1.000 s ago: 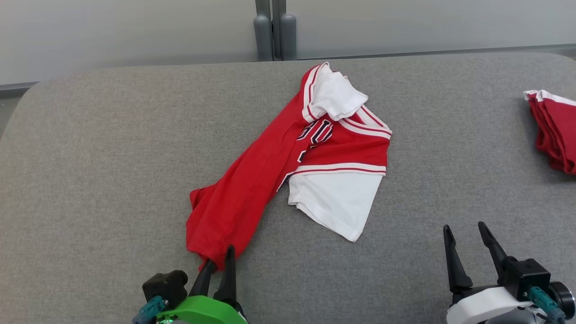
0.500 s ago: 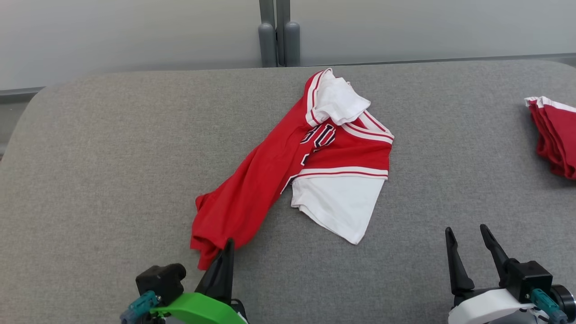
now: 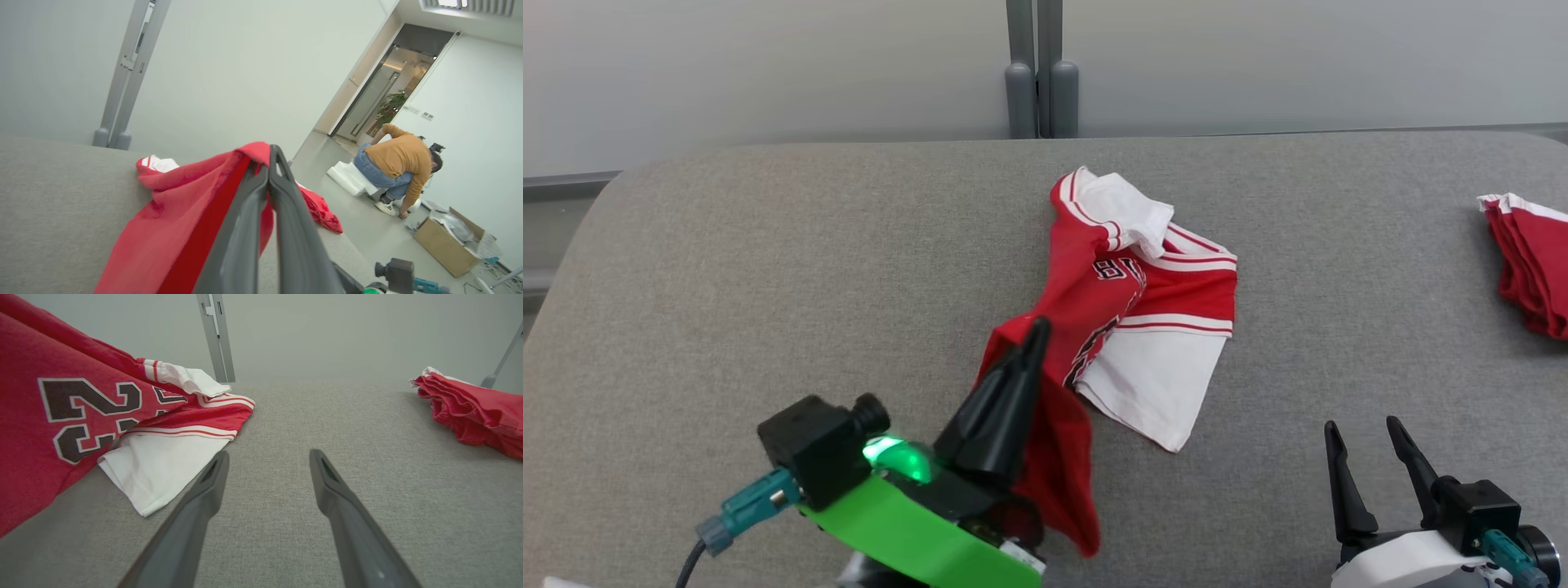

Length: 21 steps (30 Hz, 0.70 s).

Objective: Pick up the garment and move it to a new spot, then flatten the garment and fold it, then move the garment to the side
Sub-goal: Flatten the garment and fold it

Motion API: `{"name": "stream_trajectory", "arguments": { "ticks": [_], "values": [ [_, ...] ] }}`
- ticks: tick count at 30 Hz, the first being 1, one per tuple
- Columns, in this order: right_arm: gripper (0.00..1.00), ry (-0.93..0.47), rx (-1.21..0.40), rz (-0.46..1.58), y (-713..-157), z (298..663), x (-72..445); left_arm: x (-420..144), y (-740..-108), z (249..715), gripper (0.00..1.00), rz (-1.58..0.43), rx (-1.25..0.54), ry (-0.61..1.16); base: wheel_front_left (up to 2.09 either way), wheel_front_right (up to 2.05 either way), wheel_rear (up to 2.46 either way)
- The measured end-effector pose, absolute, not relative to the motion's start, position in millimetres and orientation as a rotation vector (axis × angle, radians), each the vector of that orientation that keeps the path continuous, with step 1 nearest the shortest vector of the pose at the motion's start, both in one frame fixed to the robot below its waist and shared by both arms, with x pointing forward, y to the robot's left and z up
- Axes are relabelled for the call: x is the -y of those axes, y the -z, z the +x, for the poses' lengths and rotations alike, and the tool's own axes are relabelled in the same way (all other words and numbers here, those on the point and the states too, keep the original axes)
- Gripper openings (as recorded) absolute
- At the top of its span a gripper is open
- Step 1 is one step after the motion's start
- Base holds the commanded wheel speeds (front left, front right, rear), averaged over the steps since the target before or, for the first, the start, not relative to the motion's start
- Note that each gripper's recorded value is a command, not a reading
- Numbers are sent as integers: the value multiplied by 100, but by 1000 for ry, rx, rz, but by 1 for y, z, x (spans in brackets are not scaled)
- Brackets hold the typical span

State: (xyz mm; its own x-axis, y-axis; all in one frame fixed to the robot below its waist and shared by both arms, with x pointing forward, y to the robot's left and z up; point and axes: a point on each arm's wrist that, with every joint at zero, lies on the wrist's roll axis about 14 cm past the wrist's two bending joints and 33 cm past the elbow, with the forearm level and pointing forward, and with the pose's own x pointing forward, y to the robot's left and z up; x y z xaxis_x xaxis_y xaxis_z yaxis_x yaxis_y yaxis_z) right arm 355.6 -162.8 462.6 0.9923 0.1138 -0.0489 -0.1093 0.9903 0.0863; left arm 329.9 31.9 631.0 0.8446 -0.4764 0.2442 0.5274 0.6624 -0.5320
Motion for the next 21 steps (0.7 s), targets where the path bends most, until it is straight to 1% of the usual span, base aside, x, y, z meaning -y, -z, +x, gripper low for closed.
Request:
{"name": "stream_trajectory", "arguments": {
  "ticks": [2,3,4,5,7,9,11,13,17,21],
  "values": [
    [100,-107,-53,87,-463,355,164,-19,-645,325,0,-694,83,637,0,0,0],
    [100,-106,-54,92,-462,354,164,-21,-644,329,0,-624,84,634,0,0,0],
    [100,-106,-56,93,-462,354,164,-34,-642,341,0,-495,115,585,0,0,0],
    [100,-106,-59,98,-461,353,164,-43,-645,348,0,-457,133,559,0,0,0],
    [100,-93,-54,112,-462,353,166,-35,-654,349,0,-482,142,593,0,0,0],
    [100,-76,-57,108,-461,351,173,-37,-661,356,0,-442,161,592,0,0,0],
    [100,-65,-64,106,-459,351,176,-57,-663,373,0,-404,175,529,0,0,0],
    [100,-64,-69,109,-457,353,176,-85,-652,397,0,-365,146,430,0,0,0],
    [100,-53,-70,98,-456,363,180,-148,-606,443,0,-339,11,221,0,0,0],
    [100,-64,-67,81,-455,378,177,-206,-558,478,0,-340,-110,55,0,0,0]
  ]
}}
